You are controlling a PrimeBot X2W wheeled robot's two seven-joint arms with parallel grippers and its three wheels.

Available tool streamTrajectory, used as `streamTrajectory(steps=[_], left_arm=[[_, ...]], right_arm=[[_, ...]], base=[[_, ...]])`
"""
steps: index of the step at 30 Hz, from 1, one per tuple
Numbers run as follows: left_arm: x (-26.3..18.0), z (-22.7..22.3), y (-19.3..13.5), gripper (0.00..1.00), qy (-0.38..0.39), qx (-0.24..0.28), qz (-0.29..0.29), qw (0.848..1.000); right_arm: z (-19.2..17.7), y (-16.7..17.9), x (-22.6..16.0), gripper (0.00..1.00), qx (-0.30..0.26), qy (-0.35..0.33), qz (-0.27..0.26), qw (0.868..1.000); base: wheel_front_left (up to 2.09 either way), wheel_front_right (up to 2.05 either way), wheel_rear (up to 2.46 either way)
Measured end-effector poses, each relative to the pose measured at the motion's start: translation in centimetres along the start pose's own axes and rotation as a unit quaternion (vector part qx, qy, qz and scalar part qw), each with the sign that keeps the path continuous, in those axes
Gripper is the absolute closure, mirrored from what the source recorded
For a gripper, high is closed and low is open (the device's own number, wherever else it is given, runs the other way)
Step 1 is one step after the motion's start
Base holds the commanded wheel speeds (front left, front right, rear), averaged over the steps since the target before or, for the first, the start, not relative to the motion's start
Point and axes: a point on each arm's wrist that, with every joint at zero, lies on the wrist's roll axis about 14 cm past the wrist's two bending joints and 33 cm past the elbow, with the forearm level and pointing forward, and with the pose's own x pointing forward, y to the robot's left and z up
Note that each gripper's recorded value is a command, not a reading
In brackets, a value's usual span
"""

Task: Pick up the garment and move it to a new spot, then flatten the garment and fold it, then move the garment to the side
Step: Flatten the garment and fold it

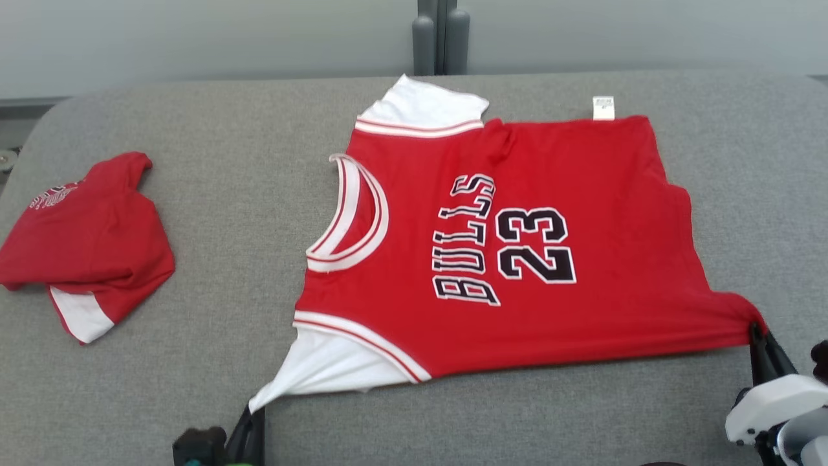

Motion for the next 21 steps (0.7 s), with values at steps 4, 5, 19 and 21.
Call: streamTrajectory(steps=[4, 5, 19, 21], left_arm=[[-3.0, -2.0, -0.3, 1.0, 0.017, -0.005, -0.005, 1.0], [-3.4, -2.1, -0.5, 1.0, 0.016, -0.004, -0.008, 1.0], [-7.1, -3.4, -0.4, 1.0, 0.011, -0.018, -0.001, 1.0], [-6.9, -2.4, -0.5, 1.0, -0.005, -0.019, -0.003, 1.0]], right_arm=[[-0.7, 0.0, -2.5, 1.0, 0.009, 0.003, -0.005, 1.0], [-0.7, 0.0, -3.0, 1.0, 0.011, 0.0, -0.007, 1.0], [-2.3, 0.1, -6.6, 1.0, 0.007, 0.01, -0.003, 1.0], [-2.1, 0.6, -6.4, 1.0, 0.009, 0.007, 0.003, 1.0]], base=[[0.0, 0.0, 0.0], [0.0, 0.0, 0.0], [0.0, 0.0, 0.0], [0.0, 0.0, 0.0]])
